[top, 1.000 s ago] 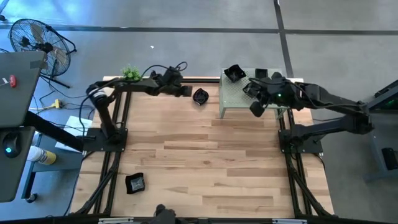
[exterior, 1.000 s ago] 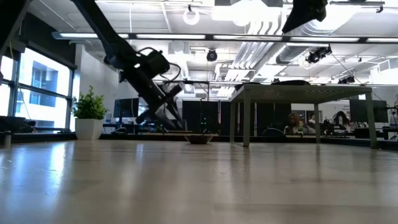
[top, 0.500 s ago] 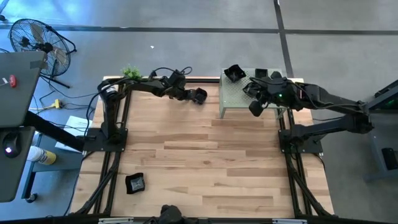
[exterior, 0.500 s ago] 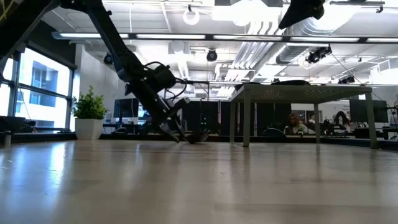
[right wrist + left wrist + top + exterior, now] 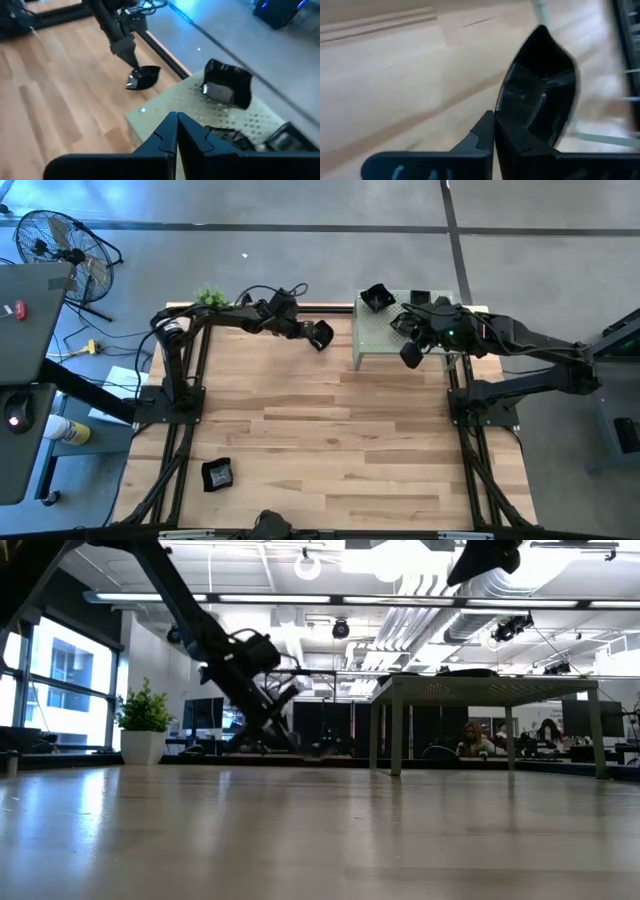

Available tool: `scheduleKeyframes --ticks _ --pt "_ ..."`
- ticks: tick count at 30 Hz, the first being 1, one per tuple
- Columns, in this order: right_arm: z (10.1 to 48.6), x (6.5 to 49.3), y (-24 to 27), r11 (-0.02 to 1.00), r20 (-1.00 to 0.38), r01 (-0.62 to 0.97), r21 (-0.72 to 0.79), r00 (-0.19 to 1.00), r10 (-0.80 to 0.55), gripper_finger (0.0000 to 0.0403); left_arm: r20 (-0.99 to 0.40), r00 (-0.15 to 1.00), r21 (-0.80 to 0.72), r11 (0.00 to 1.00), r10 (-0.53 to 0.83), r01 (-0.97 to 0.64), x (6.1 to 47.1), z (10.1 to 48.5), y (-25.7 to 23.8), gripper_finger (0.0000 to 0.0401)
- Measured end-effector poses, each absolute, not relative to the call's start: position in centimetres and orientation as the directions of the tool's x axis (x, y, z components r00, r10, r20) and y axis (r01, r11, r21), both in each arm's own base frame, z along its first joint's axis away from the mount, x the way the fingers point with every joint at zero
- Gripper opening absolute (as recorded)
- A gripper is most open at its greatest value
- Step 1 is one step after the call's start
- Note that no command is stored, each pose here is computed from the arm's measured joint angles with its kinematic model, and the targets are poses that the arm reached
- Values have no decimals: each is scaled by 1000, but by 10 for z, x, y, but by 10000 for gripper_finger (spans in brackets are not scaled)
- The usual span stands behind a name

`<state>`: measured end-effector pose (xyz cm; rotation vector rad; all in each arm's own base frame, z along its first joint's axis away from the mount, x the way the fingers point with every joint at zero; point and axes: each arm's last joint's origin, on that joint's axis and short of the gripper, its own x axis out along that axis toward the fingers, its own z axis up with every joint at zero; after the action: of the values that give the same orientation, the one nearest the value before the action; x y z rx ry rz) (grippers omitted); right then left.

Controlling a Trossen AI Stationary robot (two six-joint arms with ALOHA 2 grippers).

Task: Pick & Place Mini shaped plates
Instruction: Stack the leaf-shaped plate on top of the leaf-shaped plates on the shelf

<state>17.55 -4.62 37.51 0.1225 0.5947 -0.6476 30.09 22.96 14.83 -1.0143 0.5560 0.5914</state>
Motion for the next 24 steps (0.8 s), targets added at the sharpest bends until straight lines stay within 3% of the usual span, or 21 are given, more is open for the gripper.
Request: scheduleKeyframes --ticks 6,15,19,24 --pt "375 178 -44 753 -563 644 137 675 -476 7 -614 765 -665 393 196 -635 299 192 211 1" --pt "378 230 -33 658 -402 590 468 805 -437 32 -418 848 -807 295 325 -511 305 267 156 0" --pt "367 255 -40 581 -399 619 528 785 -474 65 -372 863 -860 222 341 -458 307 281 138 0" --pt "350 268 -65 483 -448 689 541 722 -528 100 -377 864 -866 204 333 -457 311 281 126 0"
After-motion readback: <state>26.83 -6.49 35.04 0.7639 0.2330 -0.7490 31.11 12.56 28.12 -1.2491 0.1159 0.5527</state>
